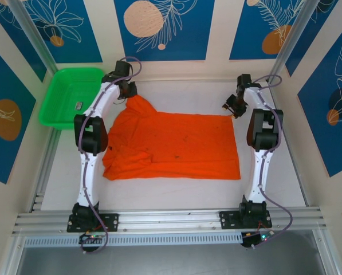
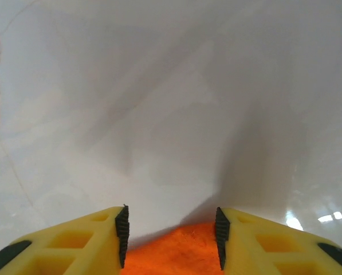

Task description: Fold and stack the t-shirts

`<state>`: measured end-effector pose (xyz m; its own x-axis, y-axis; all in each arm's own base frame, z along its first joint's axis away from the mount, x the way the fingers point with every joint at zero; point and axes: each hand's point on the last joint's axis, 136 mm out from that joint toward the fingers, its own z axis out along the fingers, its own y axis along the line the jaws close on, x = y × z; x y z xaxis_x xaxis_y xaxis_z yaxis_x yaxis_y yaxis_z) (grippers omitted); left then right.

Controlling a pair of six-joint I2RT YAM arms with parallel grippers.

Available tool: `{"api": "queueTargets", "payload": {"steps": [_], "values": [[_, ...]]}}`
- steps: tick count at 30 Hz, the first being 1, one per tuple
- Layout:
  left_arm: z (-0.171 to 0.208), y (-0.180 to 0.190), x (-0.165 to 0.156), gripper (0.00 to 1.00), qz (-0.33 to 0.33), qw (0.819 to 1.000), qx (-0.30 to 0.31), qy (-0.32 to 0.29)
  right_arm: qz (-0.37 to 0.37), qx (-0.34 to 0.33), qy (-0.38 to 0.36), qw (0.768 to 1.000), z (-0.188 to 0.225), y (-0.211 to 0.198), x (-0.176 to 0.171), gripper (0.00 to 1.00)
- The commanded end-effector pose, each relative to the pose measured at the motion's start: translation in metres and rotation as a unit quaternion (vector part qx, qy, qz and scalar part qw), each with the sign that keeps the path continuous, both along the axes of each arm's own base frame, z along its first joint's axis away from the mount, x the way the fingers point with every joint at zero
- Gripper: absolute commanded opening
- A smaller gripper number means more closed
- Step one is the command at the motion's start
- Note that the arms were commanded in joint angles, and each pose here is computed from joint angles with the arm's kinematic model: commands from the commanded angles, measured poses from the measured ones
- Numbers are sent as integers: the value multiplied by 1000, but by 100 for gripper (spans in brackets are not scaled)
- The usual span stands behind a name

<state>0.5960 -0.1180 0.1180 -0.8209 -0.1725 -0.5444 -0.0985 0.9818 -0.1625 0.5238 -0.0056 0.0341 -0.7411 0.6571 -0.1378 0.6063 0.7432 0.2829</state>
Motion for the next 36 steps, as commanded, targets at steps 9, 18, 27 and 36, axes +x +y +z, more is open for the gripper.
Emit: {"api": "queueTargets", "payload": {"steps": [9,18,27,36], "values": [[-1,-10,2,9,-26,1000,-15,0,33,-27,41,998,-10,6,-17,2],[38,-13,-2,4,-36,998,-18,-38,37,-38,-19,998,35,-4,-8,0],[41,-14,-28,3,-41,998,-3,-41,34,-18,-51,998,56,-7,-19,0],[60,-15,-71,1,-93,994,4,-47,44,22,-96,994,80,5,-50,0]]}}
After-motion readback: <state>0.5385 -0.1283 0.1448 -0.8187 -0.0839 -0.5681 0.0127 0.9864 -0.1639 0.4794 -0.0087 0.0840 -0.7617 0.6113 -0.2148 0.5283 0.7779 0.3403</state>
